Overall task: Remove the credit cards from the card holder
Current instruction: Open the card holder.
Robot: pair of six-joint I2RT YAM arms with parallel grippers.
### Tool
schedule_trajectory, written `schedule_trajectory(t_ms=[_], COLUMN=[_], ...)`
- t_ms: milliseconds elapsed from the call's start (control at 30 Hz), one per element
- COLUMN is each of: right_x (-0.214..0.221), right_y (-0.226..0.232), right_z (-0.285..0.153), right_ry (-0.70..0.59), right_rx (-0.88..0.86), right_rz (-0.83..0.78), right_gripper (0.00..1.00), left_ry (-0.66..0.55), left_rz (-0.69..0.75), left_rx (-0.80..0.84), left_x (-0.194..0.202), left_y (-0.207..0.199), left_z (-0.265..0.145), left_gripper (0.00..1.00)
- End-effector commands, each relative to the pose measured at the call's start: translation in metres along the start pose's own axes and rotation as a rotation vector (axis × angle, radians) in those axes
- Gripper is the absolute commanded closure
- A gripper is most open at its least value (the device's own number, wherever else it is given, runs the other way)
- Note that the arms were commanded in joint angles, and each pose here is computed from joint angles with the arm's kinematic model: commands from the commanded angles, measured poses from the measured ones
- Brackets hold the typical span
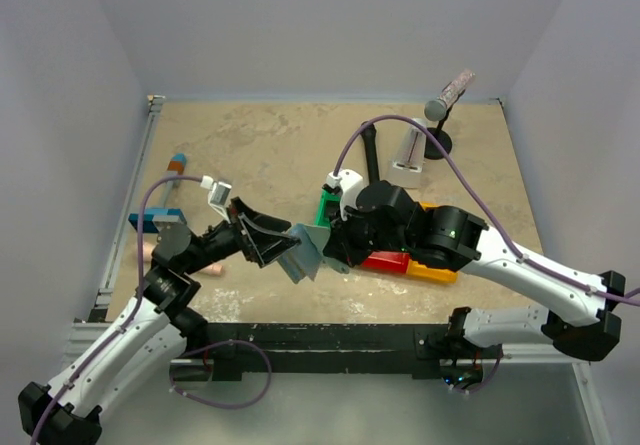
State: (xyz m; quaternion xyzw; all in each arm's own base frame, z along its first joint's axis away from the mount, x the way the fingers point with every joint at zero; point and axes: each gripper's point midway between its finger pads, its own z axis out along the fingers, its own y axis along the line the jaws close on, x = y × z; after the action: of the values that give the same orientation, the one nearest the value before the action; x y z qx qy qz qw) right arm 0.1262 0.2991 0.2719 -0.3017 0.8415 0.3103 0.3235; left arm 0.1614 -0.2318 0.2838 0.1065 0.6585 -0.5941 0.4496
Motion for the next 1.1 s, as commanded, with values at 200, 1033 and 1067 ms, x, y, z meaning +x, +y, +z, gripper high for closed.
schedule_trajectory(t_ms=[200,1033,1067], right_x=[-0.026,-0.03,-0.03], right_y=[0.013,0.02,0.02], right_z=[-0.002,-0.008,-0.009], right_ry=[-0.075,-0.182,-0.181], right_rx=[-0.024,-0.281,-0.288], right_rz=[0.082,0.289,0.296], right_gripper=[1.0,1.0,1.0], left_ry=[0.032,0.005,-0.003], left_rz=[0.002,0.089,0.095], left_rx=[0.072,0.061,0.064], left_x=[0.02,0.026,0.024], left_y=[-0.006,-0.009,-0.011], left_z=[-0.002,-0.025,-0.026], left_gripper=[0.05,0.23,0.23])
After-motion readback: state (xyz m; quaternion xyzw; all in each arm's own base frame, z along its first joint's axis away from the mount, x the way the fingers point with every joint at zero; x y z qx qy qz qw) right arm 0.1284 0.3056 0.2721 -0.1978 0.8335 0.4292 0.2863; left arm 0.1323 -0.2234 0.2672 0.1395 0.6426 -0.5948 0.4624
